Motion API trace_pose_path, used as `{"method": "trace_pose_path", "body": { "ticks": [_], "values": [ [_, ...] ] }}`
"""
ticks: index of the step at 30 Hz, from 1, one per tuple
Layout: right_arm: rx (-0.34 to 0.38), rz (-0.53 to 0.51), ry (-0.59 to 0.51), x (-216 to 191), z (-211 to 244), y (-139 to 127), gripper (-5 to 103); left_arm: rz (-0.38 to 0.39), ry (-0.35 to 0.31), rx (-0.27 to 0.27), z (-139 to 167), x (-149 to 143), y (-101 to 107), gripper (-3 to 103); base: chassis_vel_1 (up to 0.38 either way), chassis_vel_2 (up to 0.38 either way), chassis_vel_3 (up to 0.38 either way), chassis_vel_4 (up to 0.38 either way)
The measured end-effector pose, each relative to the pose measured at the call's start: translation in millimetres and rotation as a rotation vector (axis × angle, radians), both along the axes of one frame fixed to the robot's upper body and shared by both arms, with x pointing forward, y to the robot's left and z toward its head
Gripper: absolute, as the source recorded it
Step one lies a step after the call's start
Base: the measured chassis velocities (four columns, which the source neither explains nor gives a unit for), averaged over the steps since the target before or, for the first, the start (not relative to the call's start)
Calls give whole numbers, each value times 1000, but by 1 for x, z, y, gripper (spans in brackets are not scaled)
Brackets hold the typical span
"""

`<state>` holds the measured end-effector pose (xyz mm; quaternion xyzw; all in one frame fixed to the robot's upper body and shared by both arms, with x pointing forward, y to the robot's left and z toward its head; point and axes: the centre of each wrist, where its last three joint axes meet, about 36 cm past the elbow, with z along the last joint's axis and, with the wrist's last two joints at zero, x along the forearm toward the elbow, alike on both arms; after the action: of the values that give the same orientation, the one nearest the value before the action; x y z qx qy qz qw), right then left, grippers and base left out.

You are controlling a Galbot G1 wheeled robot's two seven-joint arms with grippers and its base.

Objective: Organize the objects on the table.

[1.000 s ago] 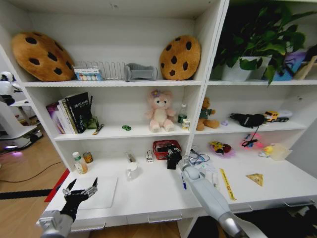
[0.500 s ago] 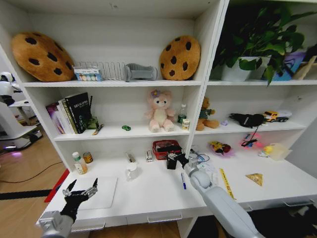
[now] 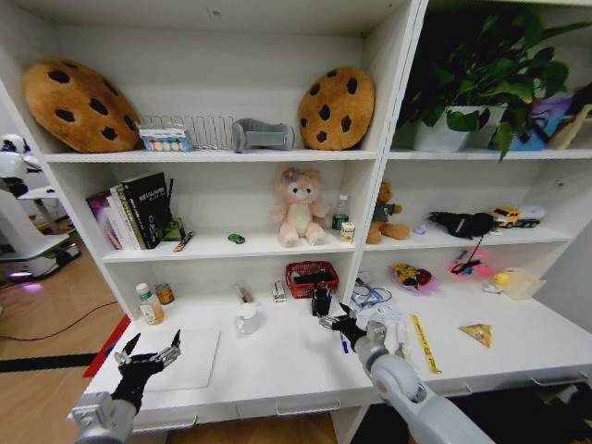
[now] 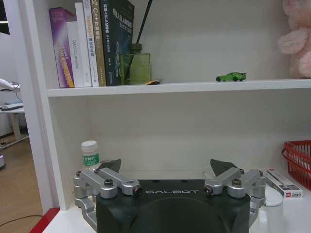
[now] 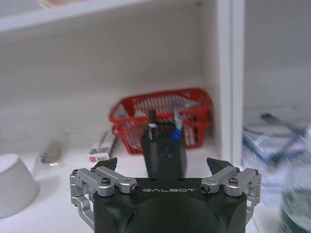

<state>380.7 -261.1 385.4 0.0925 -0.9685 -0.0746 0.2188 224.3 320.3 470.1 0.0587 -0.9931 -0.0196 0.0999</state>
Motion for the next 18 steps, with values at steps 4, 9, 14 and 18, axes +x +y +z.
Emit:
{"method": "trace_pose_path", "body": {
  "ticks": [4,9,14,18],
  "values": [
    [29,-50,87,5,-3,-9,100,-1,-1,0,0,0,-1,100,0,0,0,0],
    [11,-118,157,34,-10,-13,100,-5,-3,-1,-3,3,-2,100,0,0,0,0],
    [-22,-138,185,53,-15,-16,100,-3,-6,5,-2,3,0,100,0,0,0,0],
    [-41,-142,209,65,-23,-13,100,-6,-7,6,-2,4,1,100,0,0,0,0]
  ]
}}
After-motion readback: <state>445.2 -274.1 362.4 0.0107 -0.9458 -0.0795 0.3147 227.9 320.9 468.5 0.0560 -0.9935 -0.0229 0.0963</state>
